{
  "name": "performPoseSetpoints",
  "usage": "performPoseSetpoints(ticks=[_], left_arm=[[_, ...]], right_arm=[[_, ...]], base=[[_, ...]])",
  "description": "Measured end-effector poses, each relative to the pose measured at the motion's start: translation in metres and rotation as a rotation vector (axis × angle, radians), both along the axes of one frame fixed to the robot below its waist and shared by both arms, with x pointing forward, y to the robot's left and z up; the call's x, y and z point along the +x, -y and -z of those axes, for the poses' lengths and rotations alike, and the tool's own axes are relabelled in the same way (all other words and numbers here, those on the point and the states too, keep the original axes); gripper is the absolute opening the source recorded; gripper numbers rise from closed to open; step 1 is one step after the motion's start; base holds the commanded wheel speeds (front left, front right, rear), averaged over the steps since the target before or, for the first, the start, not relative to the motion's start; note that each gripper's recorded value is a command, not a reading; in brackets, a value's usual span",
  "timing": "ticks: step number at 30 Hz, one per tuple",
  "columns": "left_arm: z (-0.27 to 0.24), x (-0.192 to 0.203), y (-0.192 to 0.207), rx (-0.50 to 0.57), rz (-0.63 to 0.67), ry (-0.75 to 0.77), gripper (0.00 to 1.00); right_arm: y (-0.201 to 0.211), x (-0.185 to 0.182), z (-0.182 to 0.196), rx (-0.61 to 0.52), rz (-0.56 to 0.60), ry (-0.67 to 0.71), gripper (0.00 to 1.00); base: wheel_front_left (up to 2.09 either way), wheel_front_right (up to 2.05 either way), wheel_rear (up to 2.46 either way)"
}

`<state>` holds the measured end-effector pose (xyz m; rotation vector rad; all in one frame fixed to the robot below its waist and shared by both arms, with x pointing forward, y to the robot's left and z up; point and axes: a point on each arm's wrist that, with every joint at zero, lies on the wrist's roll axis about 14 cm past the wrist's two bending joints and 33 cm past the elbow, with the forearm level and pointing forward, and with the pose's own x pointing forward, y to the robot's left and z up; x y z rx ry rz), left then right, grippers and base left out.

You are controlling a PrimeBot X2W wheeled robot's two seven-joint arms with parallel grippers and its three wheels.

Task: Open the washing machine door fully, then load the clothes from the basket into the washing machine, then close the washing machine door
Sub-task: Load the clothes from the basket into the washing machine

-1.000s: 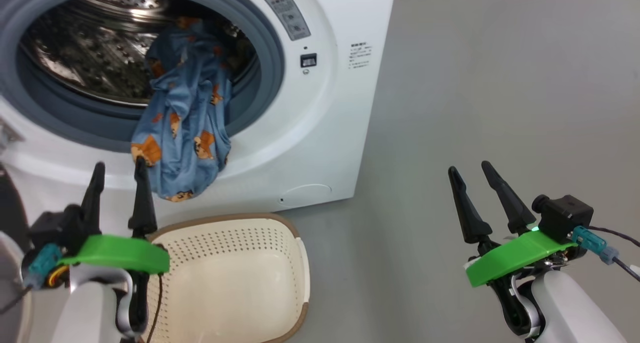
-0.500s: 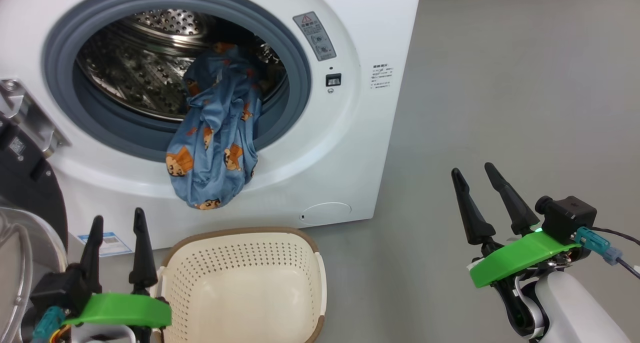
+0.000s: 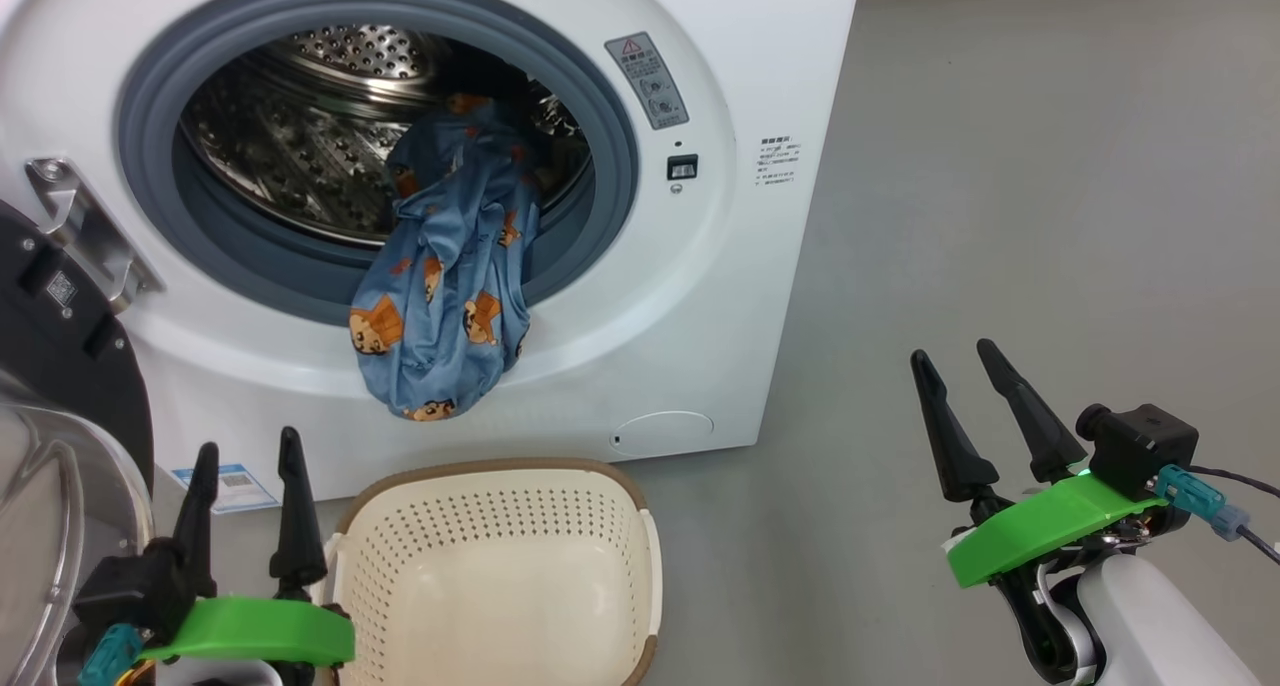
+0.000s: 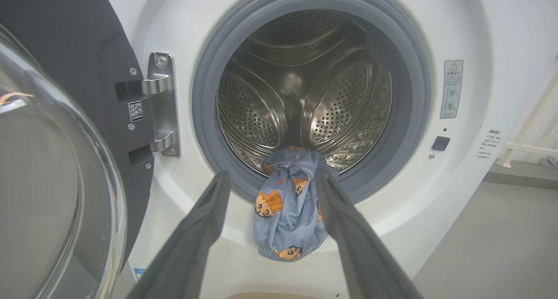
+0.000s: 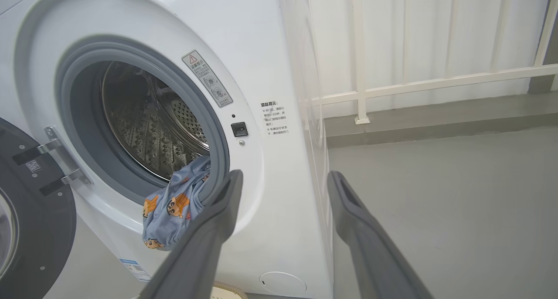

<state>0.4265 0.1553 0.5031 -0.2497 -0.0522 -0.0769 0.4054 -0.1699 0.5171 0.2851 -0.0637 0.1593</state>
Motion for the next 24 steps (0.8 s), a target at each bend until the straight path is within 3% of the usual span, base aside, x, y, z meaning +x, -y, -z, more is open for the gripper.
performPoseSetpoints(ticks=[24], left_arm=[[0.021,0.002,0.018,-0.02,0.054,-0.078,1.0]], right_arm=[[0.009,-0.003,0.005,-0.002,0.025,-0.013,1.0]], base=[[0.0,0.0,0.0]])
